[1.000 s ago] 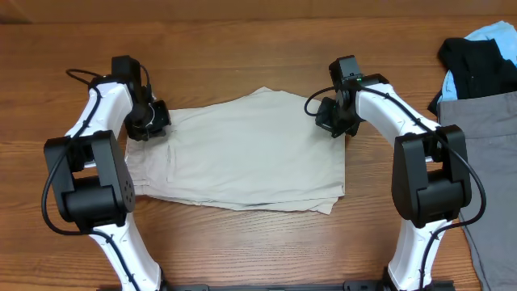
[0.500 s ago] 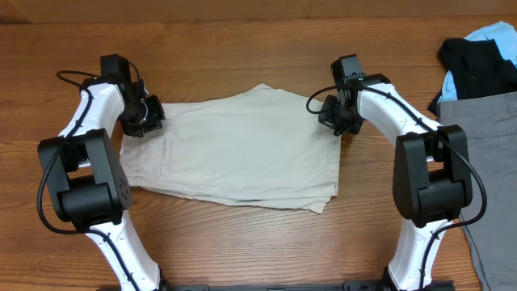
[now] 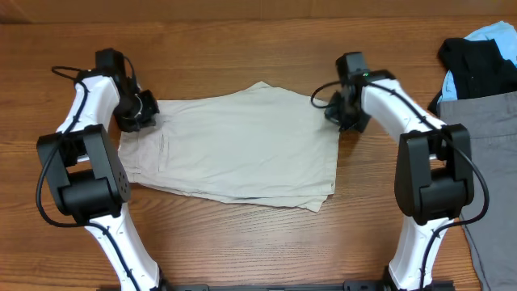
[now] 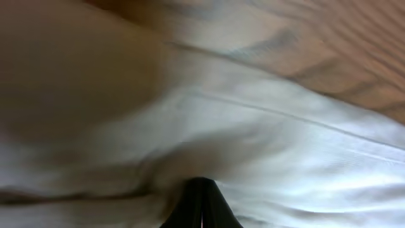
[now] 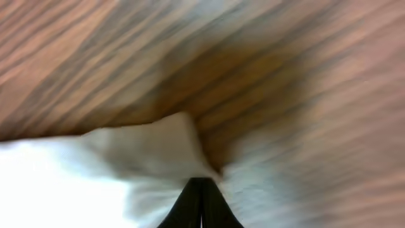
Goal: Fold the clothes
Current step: 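Lift the near edge with both grippers and fold it toward the far edge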
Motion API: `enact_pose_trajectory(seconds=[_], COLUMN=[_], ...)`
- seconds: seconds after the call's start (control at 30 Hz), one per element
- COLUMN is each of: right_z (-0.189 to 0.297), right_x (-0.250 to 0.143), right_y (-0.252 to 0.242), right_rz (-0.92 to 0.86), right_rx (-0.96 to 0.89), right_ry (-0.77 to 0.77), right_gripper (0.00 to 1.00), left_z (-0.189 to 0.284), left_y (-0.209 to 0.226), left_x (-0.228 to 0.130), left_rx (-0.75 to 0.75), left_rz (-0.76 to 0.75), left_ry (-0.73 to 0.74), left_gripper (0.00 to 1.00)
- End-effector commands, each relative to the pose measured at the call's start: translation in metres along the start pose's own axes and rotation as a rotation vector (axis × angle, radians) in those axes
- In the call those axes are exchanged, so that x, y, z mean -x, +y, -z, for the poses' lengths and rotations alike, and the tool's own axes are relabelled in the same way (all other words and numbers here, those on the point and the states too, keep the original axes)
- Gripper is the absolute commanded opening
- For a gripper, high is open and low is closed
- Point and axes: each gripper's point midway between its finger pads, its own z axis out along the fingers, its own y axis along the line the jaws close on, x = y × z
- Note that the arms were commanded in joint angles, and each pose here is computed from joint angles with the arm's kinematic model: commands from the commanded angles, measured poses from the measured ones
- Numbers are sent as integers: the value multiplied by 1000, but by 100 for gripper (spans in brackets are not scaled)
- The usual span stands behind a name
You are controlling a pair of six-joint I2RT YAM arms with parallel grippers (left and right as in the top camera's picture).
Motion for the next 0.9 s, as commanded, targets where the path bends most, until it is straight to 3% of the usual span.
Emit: enact_pose_trajectory(seconds=[0.0,0.07,0.17,0.3,0.43,0.53,0.67,0.87], right_z=[37,80,119,141,129,106,66,24], right_x=[51,76,78,25,-22,-50,-83,-106], right_y=[1,8,11,14,1,0,4,9], right_rz=[-28,-27,-25,28,60,96,144,145], right_rx=[17,41,50,87,4,-46,-66,-5], right_ry=[-106,-158,-151,76,251,320,376,408], right_gripper=[4,4,4,4,4,4,4,4], left_z=[21,44,63,84,87,87,88,88], left_y=[27,21,19,24,29,30,32,34], left_x=[27,33,32,22,12,7,3,2], left_rx=[88,84,90,128,146,153,164,172], left_rz=[64,63,62,72,79,80,75,75], left_ry=[-55,-59,-44,0,41,61,76,78], left_gripper=[4,4,4,4,5,28,39,38])
